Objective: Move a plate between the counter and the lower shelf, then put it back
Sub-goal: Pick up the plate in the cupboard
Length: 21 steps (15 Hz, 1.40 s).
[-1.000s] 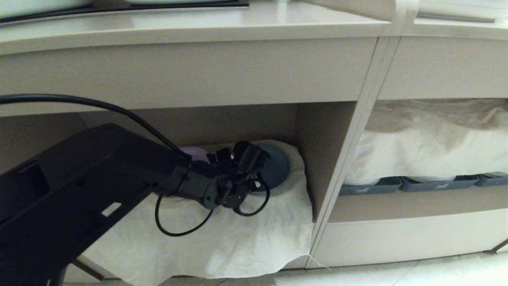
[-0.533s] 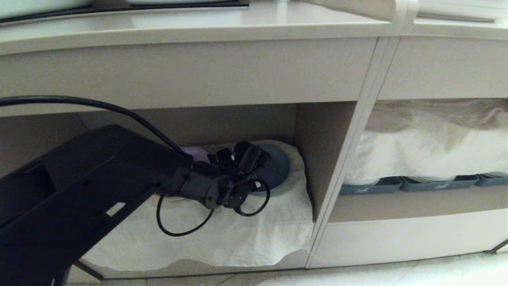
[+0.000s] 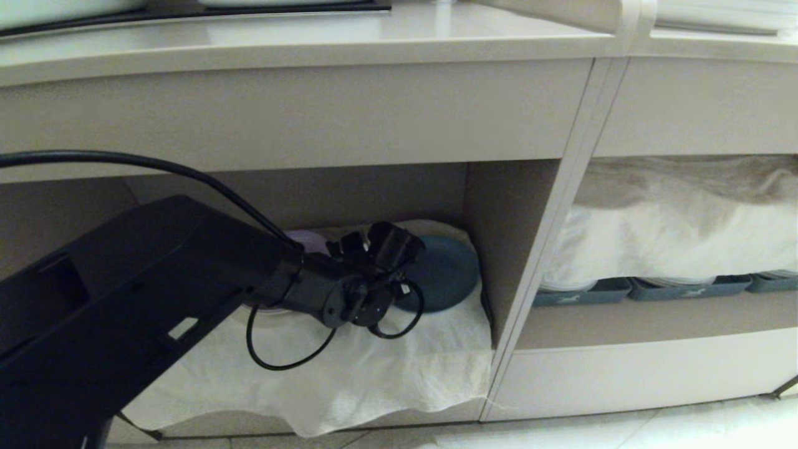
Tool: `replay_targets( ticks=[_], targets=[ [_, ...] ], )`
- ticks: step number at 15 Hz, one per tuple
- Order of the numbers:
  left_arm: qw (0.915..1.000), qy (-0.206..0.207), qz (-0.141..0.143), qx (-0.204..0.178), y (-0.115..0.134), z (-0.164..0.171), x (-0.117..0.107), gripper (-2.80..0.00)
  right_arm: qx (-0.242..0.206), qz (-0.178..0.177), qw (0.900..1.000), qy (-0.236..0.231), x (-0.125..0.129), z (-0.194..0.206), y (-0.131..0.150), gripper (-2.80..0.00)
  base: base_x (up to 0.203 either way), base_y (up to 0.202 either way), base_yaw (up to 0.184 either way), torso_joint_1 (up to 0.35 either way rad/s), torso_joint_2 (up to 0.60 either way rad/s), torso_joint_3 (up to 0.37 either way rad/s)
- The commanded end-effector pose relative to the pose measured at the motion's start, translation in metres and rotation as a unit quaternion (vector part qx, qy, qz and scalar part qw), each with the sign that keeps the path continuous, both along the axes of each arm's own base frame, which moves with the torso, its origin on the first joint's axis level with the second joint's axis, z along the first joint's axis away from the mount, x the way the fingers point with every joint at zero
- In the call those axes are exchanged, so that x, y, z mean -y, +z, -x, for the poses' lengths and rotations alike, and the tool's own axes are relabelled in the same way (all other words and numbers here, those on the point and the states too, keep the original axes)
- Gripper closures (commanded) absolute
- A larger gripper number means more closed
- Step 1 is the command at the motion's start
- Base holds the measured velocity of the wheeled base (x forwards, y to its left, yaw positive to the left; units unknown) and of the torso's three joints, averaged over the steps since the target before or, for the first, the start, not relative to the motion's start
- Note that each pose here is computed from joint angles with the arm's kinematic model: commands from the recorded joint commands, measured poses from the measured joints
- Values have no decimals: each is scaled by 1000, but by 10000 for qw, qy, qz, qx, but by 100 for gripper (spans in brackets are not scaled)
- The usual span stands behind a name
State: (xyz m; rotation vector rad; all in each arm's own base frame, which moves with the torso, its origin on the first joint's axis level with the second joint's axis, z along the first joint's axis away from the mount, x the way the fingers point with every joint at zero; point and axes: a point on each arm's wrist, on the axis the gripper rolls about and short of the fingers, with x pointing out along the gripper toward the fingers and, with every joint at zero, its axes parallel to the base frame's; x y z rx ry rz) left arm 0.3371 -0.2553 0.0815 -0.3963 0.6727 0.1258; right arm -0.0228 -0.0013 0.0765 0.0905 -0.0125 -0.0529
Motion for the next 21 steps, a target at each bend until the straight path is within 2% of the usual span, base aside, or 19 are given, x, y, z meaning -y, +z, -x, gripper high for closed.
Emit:
replay_targets(
  ticks=[1,9,18,21],
  targets=[
    [10000,25,10,1,0,0,0,0,0,-4,10000,-1,0,0,0,0,0,0,0,0,0,0],
    [9999,88,-54,-6,7,4,-4,0,-1,-4,10000,-1,0,0,0,0,0,0,0,0,0,0],
    [9996,242,112,86,15,7,-5,0,3,-1,10000,-1,0,0,0,0,0,0,0,0,0,0],
    [9991,372,181,-12,17,9,-8,0,3,-1,10000,-1,0,0,0,0,0,0,0,0,0,0]
  ],
)
